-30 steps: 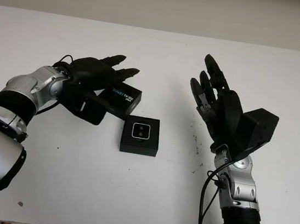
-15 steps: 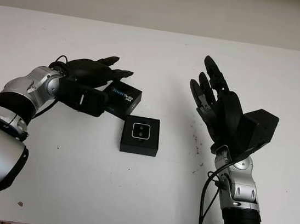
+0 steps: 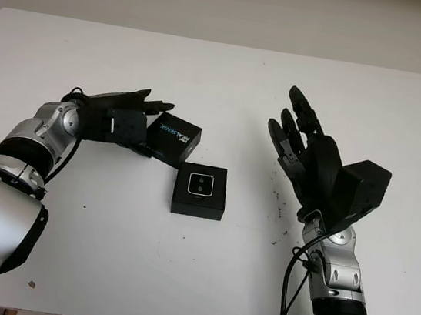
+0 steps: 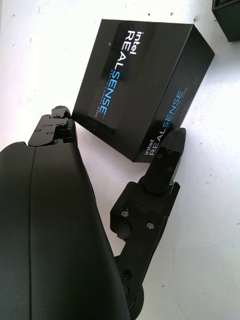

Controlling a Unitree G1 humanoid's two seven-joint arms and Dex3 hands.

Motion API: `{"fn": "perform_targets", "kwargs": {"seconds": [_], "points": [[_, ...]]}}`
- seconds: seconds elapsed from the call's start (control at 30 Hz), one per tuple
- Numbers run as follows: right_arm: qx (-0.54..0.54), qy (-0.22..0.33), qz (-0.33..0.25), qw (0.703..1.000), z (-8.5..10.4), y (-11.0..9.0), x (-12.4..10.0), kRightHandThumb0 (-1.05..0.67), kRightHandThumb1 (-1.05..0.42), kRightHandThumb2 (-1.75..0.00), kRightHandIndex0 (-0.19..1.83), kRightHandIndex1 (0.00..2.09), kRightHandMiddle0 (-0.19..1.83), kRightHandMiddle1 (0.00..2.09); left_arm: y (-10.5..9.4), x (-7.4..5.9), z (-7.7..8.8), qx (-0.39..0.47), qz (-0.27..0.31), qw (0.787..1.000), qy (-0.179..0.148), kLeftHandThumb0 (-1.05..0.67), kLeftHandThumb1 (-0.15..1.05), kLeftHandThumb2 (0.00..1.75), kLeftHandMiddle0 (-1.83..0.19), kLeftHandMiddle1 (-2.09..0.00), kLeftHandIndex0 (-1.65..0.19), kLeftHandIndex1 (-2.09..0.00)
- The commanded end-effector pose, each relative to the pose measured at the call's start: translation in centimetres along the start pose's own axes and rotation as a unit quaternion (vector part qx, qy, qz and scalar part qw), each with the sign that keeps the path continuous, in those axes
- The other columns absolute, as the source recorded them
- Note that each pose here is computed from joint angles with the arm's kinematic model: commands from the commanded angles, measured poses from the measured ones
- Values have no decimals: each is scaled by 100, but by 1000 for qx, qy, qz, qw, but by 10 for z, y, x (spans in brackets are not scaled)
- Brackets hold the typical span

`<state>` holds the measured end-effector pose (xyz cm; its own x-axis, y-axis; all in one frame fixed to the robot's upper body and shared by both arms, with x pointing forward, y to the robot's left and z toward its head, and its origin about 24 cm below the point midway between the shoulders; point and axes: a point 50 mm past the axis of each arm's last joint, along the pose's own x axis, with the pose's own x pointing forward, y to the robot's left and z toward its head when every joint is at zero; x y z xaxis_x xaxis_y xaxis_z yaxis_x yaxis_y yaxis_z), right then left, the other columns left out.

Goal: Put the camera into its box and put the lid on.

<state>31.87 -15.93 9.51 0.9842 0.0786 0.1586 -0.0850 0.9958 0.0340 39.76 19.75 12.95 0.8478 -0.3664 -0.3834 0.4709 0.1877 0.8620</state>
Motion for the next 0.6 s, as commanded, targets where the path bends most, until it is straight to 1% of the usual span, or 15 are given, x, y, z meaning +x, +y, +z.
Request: {"fn": "perform_targets", "kwargs": {"seconds": [0.0,0.1,0.17,0.27,0.3,0.33,0.37,0.4,0.43,0.47,0.53,0.57], "points": [[10,-2,-4,1000,1,-3,-2,-48,-105,-18,7,7,7,18,-27,9,6,-12,-43,999,-10,-40,79,5,-4,-4,-10,-6],[15,0,-3,1000,0,-4,-3,-47,-105,-18,7,6,6,17,-31,12,11,-16,-49,998,-20,-37,78,5,-5,-5,-12,-7],[8,2,-4,1000,1,-5,-4,-46,-105,-19,7,6,6,17,-33,13,14,-19,-50,998,-35,-34,78,5,-7,-6,-14,-7],[5,2,-7,1000,0,-6,-5,-46,-105,-19,7,6,7,16,-36,13,19,-22,-56,997,-54,-35,77,5,-14,-10,-18,-9],[6,2,-7,1000,0,-7,-5,-46,-105,-19,7,6,7,16,-36,13,20,-21,-58,996,-59,-36,77,5,-6,-35,-20,-12],[6,2,-9,1000,0,-7,-5,-46,-105,-19,7,6,8,16,-37,14,21,-18,-61,996,-63,-37,77,5,9,-82,-24,-16],[5,3,-11,1000,0,-7,-5,-46,-105,-19,7,6,8,16,-37,14,22,-13,-64,996,-65,-38,77,5,14,-104,-27,-18],[4,3,-13,1000,-1,-8,-6,-45,-105,-19,7,6,8,15,-37,14,23,-6,-68,995,-67,-39,77,6,16,-116,-29,-21],[3,4,-15,1000,-1,-8,-6,-45,-105,-19,7,6,9,15,-37,14,24,-3,-72,995,-68,-40,78,6,18,-132,-31,-29],[2,4,-17,1000,-1,-7,-6,-45,-105,-20,8,6,9,15,-36,13,24,0,-75,995,-69,-41,78,5,19,-149,-24,-61],[1,6,-18,1000,-2,-7,-6,-45,-105,-20,8,6,9,15,-35,13,24,1,-79,994,-70,-42,78,5,19,-168,-17,-118],[0,6,-18,1000,-2,-8,-7,-45,-105,-21,8,6,9,14,-34,12,23,4,-81,994,-70,-43,78,5,19,-173,-17,-132]]}}
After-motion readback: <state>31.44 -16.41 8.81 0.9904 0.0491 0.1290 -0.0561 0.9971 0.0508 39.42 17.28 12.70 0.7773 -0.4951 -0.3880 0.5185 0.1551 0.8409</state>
